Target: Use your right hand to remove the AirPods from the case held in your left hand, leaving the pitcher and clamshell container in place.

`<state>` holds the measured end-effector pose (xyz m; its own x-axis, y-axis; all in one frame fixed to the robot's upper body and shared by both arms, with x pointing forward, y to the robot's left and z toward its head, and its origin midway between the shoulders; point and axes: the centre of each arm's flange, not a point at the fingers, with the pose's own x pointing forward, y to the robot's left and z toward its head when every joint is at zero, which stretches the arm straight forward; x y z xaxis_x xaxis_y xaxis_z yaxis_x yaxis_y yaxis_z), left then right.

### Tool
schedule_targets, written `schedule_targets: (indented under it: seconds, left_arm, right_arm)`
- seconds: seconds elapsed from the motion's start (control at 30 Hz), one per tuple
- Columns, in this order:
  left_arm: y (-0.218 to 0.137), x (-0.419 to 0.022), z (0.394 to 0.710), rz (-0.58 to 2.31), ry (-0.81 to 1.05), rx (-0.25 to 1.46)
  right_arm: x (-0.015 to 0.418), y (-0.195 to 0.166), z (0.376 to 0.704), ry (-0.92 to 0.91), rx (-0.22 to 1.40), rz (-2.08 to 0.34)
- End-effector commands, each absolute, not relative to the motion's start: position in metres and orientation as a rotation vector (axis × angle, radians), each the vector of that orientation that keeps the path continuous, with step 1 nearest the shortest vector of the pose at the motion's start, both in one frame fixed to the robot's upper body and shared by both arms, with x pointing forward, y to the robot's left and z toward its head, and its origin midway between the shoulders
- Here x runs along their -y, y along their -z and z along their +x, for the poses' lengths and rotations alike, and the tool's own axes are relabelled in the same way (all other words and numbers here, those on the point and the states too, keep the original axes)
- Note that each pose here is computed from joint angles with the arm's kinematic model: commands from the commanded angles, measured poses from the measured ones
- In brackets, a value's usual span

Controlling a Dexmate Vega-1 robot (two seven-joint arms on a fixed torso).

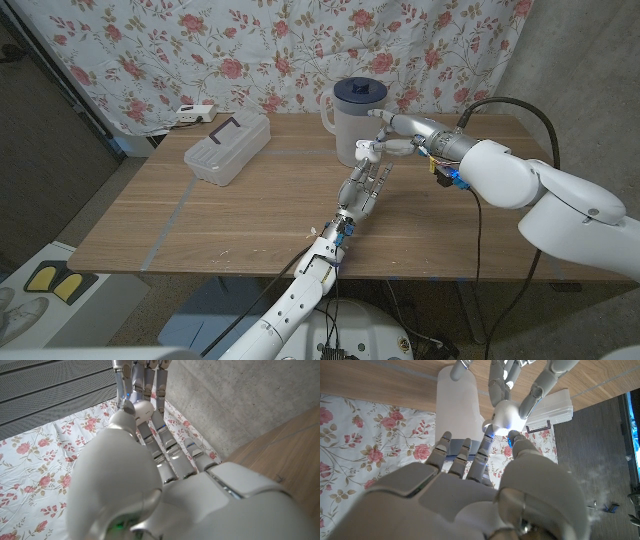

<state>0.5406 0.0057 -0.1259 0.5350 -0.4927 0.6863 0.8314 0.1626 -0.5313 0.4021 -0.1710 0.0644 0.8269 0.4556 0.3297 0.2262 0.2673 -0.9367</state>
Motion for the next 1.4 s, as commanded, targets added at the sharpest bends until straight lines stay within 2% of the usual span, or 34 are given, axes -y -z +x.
schedule_targets:
  seconds: [0.03, 0.53, 1.4]
  left_arm:
    - [0.1233, -0.0098, 0.5437, -1.003, 0.994, 0.397]
    - [0.1197, -0.0143, 0.5496, -0.965, 1.036, 0.402]
    - [0.1247, -0.0113, 0.551, -0.971, 1.076, 0.38]
  right_arm:
    - [0.1704, -0.0675, 0.3991, -0.189, 0.606, -1.367]
    - [0.1726, -0.0684, 0.3982, -0.236, 0.592, -1.378]
    - [0.1777, -0.0698, 0.3963, -0.207, 0.606, -1.361]
